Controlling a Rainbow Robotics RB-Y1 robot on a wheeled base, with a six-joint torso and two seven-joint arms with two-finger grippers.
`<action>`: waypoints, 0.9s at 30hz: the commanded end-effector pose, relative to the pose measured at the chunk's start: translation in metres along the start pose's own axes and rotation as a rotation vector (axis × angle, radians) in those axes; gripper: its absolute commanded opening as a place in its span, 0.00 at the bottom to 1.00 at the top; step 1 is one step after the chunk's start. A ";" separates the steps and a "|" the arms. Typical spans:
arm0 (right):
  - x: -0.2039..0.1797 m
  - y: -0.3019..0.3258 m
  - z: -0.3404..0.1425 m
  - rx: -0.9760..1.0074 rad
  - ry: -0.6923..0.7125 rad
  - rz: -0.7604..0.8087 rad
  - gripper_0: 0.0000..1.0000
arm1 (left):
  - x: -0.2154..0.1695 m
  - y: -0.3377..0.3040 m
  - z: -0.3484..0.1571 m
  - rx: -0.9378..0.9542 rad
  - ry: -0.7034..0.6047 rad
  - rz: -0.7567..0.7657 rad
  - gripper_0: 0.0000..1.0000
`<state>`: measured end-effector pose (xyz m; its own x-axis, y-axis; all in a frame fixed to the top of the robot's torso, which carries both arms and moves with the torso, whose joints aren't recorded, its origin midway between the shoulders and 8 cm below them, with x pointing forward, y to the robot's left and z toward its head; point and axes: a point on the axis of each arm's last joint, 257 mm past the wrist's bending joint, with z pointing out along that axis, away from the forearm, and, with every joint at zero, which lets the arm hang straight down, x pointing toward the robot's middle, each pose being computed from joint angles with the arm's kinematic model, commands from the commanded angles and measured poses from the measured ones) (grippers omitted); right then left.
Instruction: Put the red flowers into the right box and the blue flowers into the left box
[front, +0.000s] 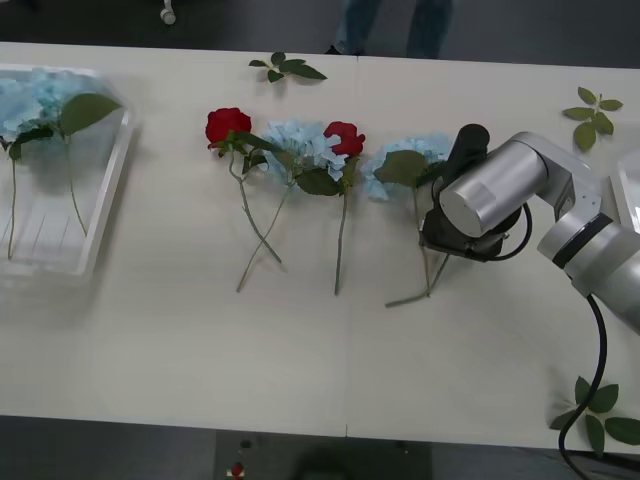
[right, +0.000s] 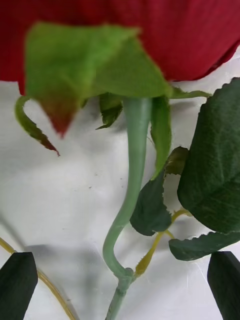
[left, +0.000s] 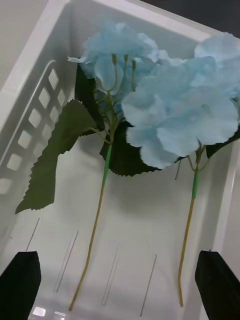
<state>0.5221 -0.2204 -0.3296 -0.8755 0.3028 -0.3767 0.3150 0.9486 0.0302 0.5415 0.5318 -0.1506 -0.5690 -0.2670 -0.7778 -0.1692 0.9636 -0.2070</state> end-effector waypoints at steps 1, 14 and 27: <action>-0.001 -0.009 0.000 0.016 0.000 0.038 1.00 | -0.010 0.007 -0.009 -0.019 -0.010 0.024 0.89; 0.011 -0.016 -0.002 0.054 0.044 0.056 1.00 | -0.005 -0.032 -0.055 0.108 0.151 -0.006 0.90; 0.016 -0.012 -0.003 0.039 0.058 0.063 0.00 | -0.012 -0.157 -0.098 0.438 0.189 0.020 0.89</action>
<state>0.5056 -0.2303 -0.3346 -0.8888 0.3243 -0.3237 0.3451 0.9385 -0.0075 0.4845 0.4112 -0.0748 -0.7434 -0.2847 -0.6052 0.0688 0.8675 -0.4926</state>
